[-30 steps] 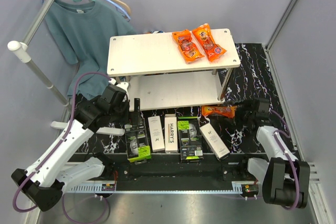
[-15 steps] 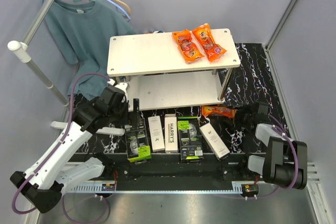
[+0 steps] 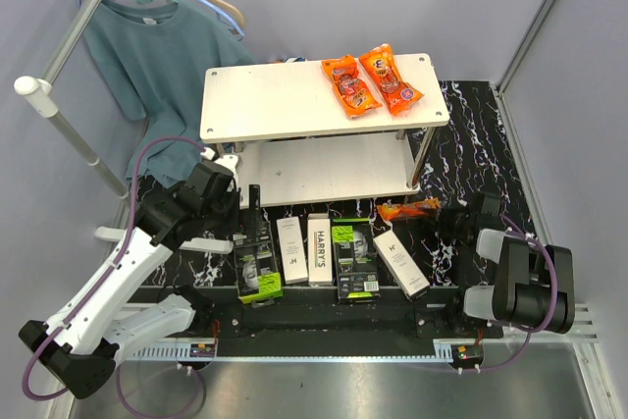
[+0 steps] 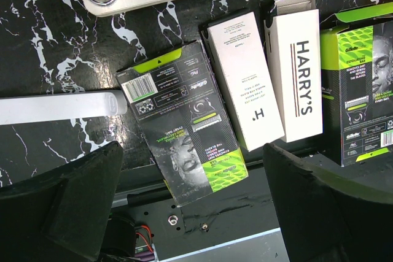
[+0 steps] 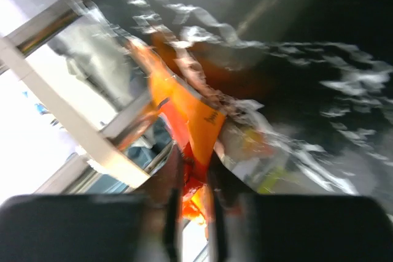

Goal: Place and organize the shaving razors onto the shelf

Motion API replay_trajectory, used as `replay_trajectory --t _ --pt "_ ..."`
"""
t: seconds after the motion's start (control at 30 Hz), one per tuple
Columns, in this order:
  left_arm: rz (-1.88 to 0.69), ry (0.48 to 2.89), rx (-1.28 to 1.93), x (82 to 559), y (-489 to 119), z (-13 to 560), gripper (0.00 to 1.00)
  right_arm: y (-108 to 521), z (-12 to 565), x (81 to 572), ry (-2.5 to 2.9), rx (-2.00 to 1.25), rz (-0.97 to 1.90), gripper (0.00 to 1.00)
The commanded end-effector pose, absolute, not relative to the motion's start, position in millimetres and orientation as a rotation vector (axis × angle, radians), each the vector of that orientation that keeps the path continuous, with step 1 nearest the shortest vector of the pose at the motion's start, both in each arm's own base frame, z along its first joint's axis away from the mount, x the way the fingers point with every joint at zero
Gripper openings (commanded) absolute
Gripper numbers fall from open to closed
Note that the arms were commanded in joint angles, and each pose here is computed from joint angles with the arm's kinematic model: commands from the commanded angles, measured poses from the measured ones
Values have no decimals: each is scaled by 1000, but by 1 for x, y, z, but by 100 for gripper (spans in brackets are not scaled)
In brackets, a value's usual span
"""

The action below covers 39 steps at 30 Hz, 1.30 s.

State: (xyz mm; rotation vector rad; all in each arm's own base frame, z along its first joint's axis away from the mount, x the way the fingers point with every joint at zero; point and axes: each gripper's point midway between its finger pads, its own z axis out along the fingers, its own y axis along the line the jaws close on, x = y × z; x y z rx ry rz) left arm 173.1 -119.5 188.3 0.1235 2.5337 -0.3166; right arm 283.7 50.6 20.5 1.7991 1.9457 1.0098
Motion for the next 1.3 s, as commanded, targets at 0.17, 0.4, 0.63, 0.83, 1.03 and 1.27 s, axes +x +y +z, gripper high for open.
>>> replay_trajectory --t 0.17,0.4,0.63,0.83,1.03,1.27 --pt "-336 2491 140 176 -121 200 99 49 21 276 1981 1748 969 0" --pt "-344 2480 142 177 -122 205 99 42 59 273 2061 1597 870 0" --pt "-391 2449 150 178 -128 220 99 37 105 272 2139 1376 799 0" --pt "-570 2393 247 173 -151 233 99 46 153 266 2223 1094 822 0" --pt "-857 2263 356 163 -187 257 99 63 191 242 2343 786 874 0" --pt "-1240 2117 534 143 -233 283 99 98 237 219 2356 478 1099 0"
